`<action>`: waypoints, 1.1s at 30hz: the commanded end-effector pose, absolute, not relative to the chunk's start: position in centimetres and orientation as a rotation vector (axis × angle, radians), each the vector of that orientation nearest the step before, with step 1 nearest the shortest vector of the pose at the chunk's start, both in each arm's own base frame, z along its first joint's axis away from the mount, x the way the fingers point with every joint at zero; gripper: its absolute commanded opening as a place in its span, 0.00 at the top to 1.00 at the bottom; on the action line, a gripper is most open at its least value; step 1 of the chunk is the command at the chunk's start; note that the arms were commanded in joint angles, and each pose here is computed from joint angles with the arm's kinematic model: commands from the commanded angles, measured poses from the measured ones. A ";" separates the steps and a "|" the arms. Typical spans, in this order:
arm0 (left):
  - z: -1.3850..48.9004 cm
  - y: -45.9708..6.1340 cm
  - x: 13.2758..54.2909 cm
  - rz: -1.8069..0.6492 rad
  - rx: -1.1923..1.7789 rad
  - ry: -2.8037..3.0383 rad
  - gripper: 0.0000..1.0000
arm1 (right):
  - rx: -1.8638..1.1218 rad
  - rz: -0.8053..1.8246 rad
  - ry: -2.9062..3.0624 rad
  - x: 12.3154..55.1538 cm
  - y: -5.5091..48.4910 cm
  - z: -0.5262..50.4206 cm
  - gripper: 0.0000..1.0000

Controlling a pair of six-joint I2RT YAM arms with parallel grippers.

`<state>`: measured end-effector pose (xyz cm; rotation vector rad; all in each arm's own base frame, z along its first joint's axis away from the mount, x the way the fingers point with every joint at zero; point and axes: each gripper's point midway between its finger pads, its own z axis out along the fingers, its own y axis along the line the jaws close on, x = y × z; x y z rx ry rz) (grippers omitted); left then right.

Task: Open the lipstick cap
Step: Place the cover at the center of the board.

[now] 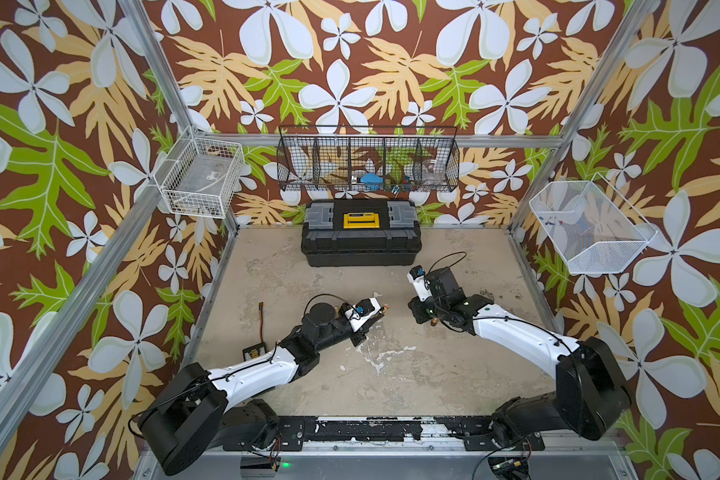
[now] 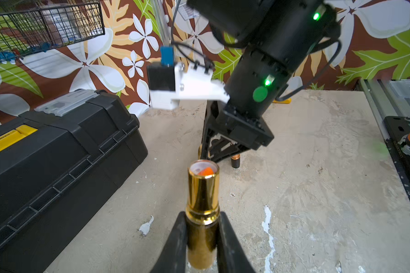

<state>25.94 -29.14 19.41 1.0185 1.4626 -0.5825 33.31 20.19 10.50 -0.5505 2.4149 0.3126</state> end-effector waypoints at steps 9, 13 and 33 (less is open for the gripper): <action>20.2 -29.0 25.8 -0.604 0.982 1.436 0.85 | -0.569 0.265 2.500 34.9 20.9 5.6 0.80; 20.1 -28.9 25.9 -0.595 0.976 1.441 0.85 | -0.567 0.249 2.523 35.2 20.9 4.6 0.80; 20.0 -29.5 26.2 -0.590 1.019 1.445 0.85 | -0.570 0.200 2.555 35.4 20.5 3.9 0.61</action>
